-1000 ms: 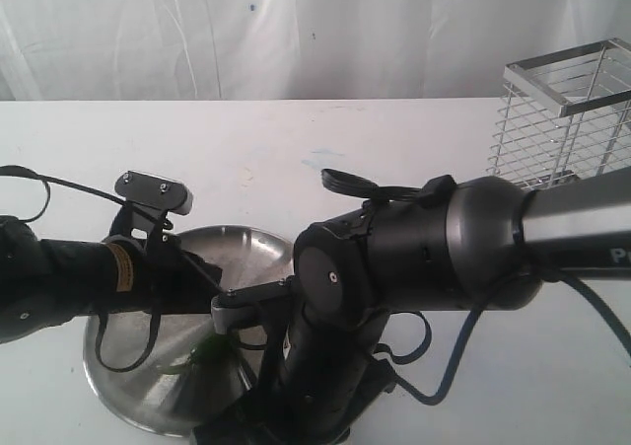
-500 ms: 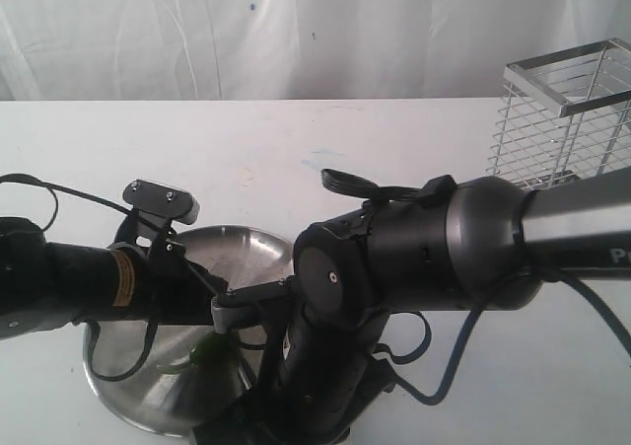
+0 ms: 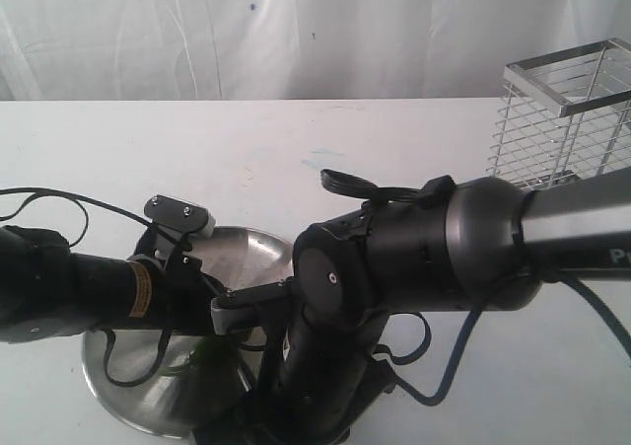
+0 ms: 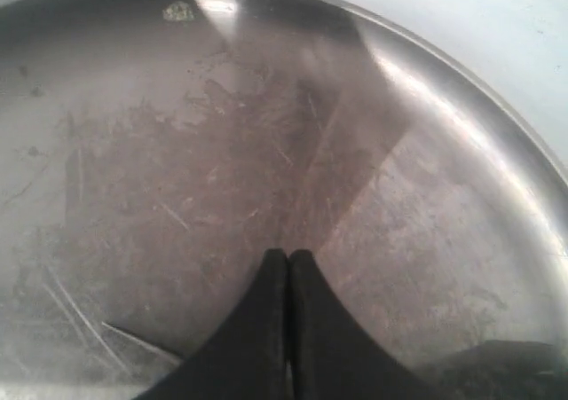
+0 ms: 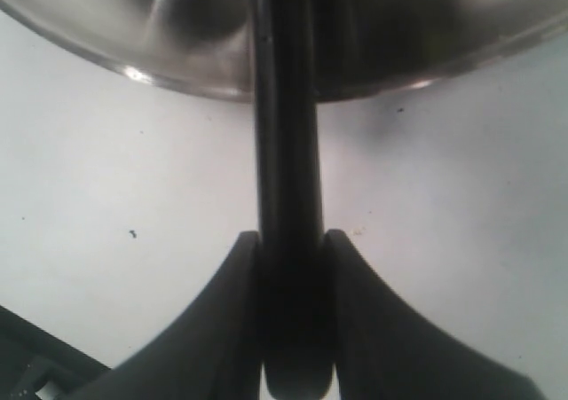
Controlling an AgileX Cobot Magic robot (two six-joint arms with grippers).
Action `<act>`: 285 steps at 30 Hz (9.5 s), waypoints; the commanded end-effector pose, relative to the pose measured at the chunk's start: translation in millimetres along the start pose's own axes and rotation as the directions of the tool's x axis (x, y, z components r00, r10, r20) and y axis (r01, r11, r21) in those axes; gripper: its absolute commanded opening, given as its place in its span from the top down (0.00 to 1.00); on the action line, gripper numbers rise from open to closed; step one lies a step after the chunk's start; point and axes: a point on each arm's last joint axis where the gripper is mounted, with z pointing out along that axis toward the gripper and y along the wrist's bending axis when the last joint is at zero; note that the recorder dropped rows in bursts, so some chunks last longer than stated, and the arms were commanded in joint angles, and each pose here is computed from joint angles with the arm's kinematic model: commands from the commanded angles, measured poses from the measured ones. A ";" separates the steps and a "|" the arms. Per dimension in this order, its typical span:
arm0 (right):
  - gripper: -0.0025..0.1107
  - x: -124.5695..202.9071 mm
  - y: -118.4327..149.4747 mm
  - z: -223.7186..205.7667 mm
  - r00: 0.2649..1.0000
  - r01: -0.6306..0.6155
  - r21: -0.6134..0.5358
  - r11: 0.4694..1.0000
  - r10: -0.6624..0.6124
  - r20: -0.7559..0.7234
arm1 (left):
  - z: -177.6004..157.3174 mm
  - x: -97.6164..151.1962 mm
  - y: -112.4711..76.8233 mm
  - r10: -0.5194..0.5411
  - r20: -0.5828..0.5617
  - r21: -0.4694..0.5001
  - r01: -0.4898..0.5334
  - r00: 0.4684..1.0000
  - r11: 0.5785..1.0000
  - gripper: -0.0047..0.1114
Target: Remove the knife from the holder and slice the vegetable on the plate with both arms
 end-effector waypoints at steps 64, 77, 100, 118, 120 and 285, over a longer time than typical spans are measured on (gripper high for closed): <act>0.98 6.8 -6.4 10.4 0.995 0.027 0.049 0.998 -0.022 -0.099 | -7.9 4.9 -12.5 -0.010 0.130 0.138 -0.008 0.991 0.990 0.96; 0.98 6.4 -6.3 10.4 0.995 0.027 0.049 0.998 -0.022 -0.095 | -4.2 -0.2 -19.1 -0.024 0.233 0.230 -0.031 0.972 0.973 0.96; 0.98 6.7 -6.5 10.4 0.995 0.028 0.050 0.998 -0.023 -0.098 | -24.8 3.4 -17.8 0.046 0.193 0.142 -0.075 0.980 0.987 0.96; 0.98 6.0 -6.2 10.5 0.996 0.026 0.047 0.999 -0.022 -0.090 | 7.7 49.2 -4.1 -0.002 0.004 0.102 0.002 1.000 0.995 0.96; 0.98 8.5 -6.8 10.2 0.993 0.028 0.054 0.998 -0.022 -0.118 | 7.5 49.6 -4.3 0.003 0.006 0.105 -0.004 1.000 0.995 0.96; 0.98 -16.5 -7.5 -2.7 0.998 0.038 0.011 0.999 -0.038 0.049 | -49.0 -55.7 27.7 0.187 0.130 -0.161 -0.165 0.974 0.973 0.96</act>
